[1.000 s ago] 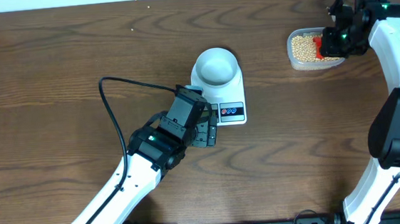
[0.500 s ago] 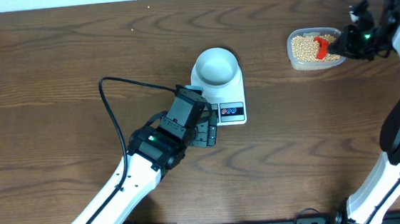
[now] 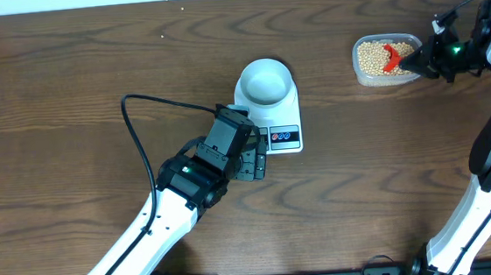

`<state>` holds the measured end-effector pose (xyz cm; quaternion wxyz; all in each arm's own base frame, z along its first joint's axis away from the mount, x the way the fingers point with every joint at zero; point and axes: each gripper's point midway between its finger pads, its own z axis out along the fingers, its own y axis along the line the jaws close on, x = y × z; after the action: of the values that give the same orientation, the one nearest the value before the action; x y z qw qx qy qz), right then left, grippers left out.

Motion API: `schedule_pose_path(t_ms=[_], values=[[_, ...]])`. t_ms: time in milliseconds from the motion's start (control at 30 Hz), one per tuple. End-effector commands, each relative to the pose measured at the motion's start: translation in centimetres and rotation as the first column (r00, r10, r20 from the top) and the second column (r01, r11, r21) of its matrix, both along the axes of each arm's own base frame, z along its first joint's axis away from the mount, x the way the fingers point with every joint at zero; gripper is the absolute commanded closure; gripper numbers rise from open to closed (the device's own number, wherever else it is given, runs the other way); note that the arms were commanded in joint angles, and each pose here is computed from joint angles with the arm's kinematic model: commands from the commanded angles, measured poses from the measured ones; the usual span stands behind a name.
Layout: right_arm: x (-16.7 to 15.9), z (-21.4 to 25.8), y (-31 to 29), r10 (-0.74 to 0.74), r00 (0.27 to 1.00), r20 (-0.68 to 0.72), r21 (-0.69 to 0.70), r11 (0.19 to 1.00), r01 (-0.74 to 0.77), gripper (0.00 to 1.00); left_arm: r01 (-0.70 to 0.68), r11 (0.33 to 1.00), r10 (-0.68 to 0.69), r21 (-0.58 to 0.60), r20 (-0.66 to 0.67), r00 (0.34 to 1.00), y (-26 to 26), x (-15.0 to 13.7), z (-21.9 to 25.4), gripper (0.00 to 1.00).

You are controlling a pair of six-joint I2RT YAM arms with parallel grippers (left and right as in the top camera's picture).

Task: Scoop item into bowl and weigh 50g on scale
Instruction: 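Drag the scoop through the soybeans with the right gripper to fill it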

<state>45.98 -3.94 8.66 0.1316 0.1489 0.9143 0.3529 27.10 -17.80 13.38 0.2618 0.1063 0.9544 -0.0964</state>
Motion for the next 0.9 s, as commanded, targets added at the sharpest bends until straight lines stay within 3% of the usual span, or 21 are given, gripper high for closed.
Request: schedule_pose_path(t_ms=[0, 400, 867], values=[[-0.1, -1.7, 1.2, 0.017, 0.999, -0.040, 0.041, 0.999, -0.016, 0.99, -0.002, 1.000, 0.002, 0.009, 0.007, 1.000, 0.2, 0.1, 0.0, 0.12], [0.1, 0.5, 1.0, 0.015, 0.999, 0.041, 0.188, 0.982, -0.023, 0.99, -0.002, 1.000, 0.002, 0.009, 0.007, 1.000, 0.2, 0.2, 0.0, 0.12], [-0.9, 1.8, -2.4, -0.029, 0.994, 0.104, 0.252, 0.968, 0.002, 0.99, -0.002, 1.000, 0.002, 0.009, 0.007, 1.000, 0.2, 0.1, 0.0, 0.12]])
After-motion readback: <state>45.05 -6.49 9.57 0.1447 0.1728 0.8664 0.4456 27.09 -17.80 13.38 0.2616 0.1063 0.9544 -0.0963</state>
